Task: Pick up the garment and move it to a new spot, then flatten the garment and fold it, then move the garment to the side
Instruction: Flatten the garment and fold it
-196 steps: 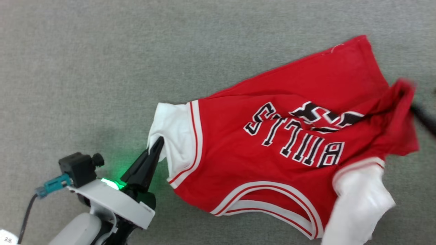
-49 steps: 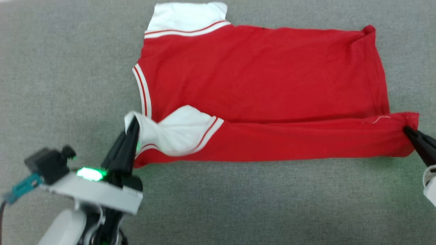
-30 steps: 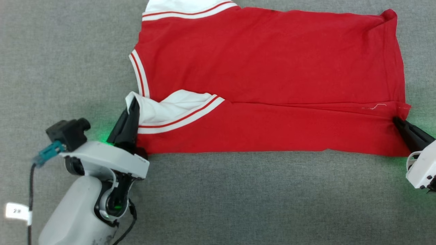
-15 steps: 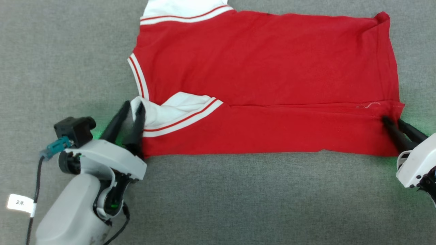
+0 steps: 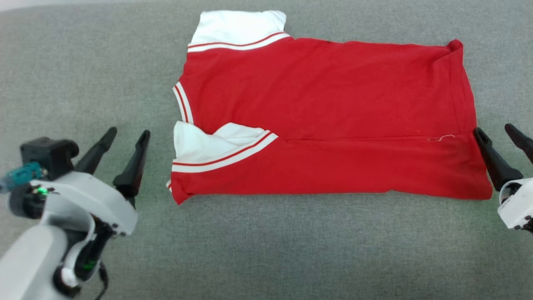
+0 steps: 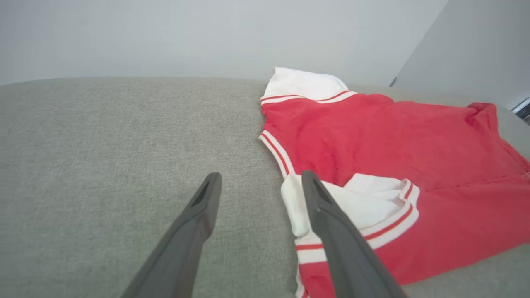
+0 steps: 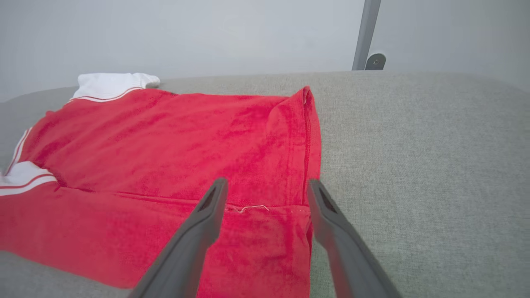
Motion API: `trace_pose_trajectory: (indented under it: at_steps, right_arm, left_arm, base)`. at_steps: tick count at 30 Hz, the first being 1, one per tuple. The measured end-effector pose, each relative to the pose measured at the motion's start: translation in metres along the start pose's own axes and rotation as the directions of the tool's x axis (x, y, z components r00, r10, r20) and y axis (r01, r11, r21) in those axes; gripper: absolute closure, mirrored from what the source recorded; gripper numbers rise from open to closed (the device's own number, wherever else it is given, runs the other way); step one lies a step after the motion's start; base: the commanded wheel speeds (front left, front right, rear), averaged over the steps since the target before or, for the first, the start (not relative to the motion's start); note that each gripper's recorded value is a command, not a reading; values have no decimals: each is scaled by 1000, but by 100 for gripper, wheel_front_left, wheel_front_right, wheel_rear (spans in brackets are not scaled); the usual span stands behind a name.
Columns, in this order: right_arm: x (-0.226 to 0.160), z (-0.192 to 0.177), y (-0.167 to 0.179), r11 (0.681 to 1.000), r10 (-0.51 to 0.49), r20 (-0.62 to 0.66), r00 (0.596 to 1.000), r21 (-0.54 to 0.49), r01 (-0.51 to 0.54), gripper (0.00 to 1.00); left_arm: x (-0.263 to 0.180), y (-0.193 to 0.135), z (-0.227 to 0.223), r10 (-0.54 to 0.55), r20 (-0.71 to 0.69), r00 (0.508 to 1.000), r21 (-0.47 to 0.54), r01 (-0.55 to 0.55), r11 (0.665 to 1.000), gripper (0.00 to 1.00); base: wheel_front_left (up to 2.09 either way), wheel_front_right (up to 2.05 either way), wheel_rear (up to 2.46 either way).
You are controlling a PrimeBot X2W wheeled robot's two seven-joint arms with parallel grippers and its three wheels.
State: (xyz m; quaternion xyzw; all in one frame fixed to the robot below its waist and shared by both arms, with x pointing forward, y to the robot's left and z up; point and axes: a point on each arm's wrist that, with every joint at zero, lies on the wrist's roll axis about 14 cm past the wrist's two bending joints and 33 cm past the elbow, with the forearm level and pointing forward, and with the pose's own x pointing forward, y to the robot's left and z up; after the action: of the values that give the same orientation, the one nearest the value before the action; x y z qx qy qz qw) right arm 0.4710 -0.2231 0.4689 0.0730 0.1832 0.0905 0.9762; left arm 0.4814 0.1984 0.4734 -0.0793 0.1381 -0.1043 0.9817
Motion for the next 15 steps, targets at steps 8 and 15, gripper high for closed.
trace_pose_trajectory:
  at_steps: [8, 15]
  right_arm:
    - [-9, 11, 10, 1000, 9, 53, 999, -11, -8, 0]
    - [-8, 0, 14, 1000, 10, 23, 1000, -30, -9, 0]
  left_arm:
    - [-20, -27, -18, -56, -229, 972, 25, 64, 998, 0]
    - [-20, -31, -54, -52, -380, 924, -24, 46, 999, 0]
  base:
    - [0, 0, 0]
    - [0, 0, 0]
